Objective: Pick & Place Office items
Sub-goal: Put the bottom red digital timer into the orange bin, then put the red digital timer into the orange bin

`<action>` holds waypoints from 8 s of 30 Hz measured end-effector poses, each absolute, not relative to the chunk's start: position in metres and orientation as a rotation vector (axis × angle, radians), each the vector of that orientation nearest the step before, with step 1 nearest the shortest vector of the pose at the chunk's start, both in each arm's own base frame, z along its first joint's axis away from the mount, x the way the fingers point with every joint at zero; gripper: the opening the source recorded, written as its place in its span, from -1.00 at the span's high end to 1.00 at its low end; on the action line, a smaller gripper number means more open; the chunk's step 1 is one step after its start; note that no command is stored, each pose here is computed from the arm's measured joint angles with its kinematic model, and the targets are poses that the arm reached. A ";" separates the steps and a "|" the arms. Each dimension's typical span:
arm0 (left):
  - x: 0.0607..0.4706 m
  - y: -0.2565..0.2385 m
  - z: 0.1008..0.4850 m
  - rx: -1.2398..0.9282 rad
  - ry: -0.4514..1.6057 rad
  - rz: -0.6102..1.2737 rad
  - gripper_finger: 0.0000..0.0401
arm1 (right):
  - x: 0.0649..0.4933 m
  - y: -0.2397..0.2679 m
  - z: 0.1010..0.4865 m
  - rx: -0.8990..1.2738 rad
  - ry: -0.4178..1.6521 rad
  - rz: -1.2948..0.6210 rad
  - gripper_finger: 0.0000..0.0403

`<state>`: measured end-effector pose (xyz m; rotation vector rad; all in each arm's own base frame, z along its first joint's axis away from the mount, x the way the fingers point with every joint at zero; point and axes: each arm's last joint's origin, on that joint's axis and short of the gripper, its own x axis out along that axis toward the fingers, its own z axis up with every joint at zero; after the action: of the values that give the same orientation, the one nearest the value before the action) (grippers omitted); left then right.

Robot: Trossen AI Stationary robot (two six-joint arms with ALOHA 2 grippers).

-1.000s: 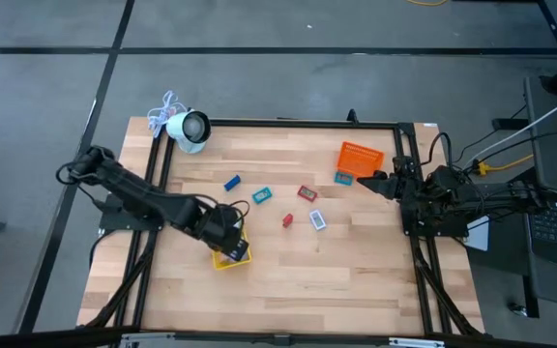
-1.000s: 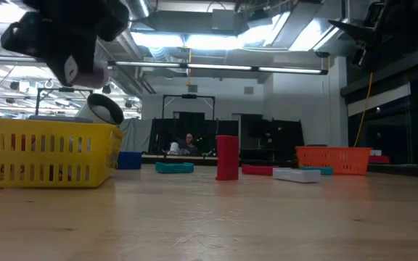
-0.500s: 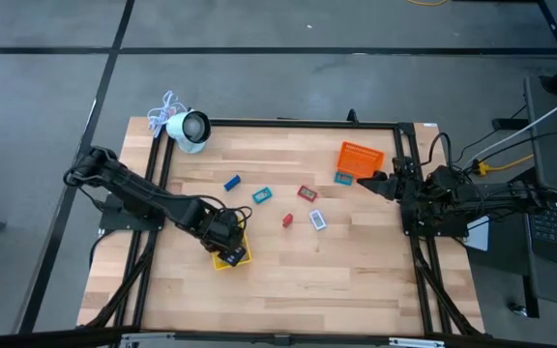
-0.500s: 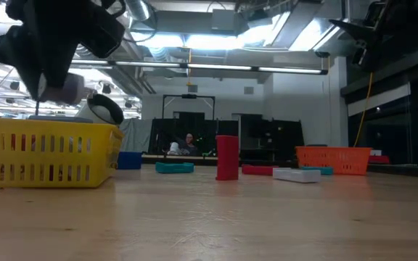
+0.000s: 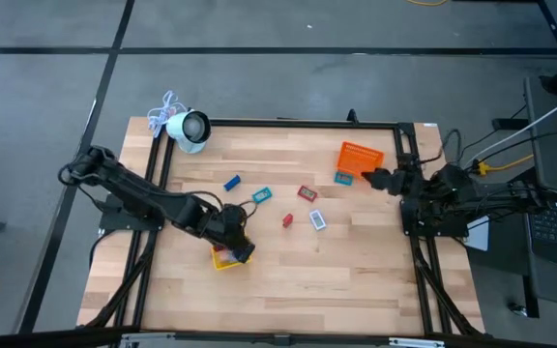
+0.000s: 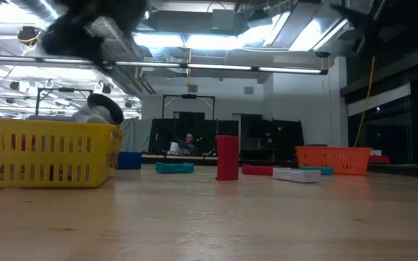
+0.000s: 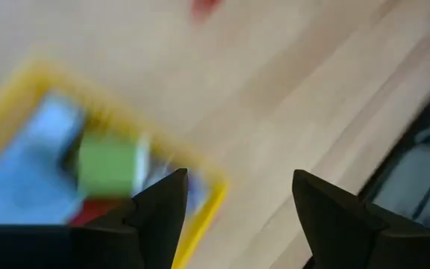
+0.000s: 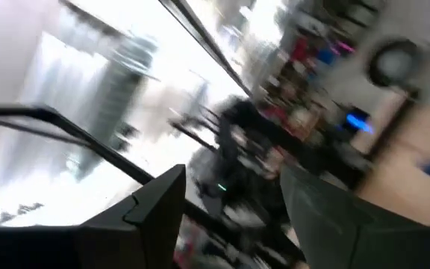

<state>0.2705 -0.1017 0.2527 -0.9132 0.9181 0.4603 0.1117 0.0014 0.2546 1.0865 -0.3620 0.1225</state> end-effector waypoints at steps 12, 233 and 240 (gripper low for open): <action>0.257 -0.045 0.349 -0.795 0.122 0.560 -0.12 | 0.196 -0.003 0.319 0.571 0.191 -0.096 -0.13; 0.117 -0.006 0.330 -0.761 0.249 0.857 -0.08 | 0.240 -0.131 0.242 0.645 1.024 -0.444 -0.12; 0.117 -0.007 0.330 -0.746 0.280 0.834 -0.08 | 0.275 -0.106 0.202 0.648 1.171 -0.372 -0.12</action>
<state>0.1171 -0.0071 0.3299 -0.7459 0.2799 0.8338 0.2752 -0.1064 0.2021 0.6477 1.1708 -0.3723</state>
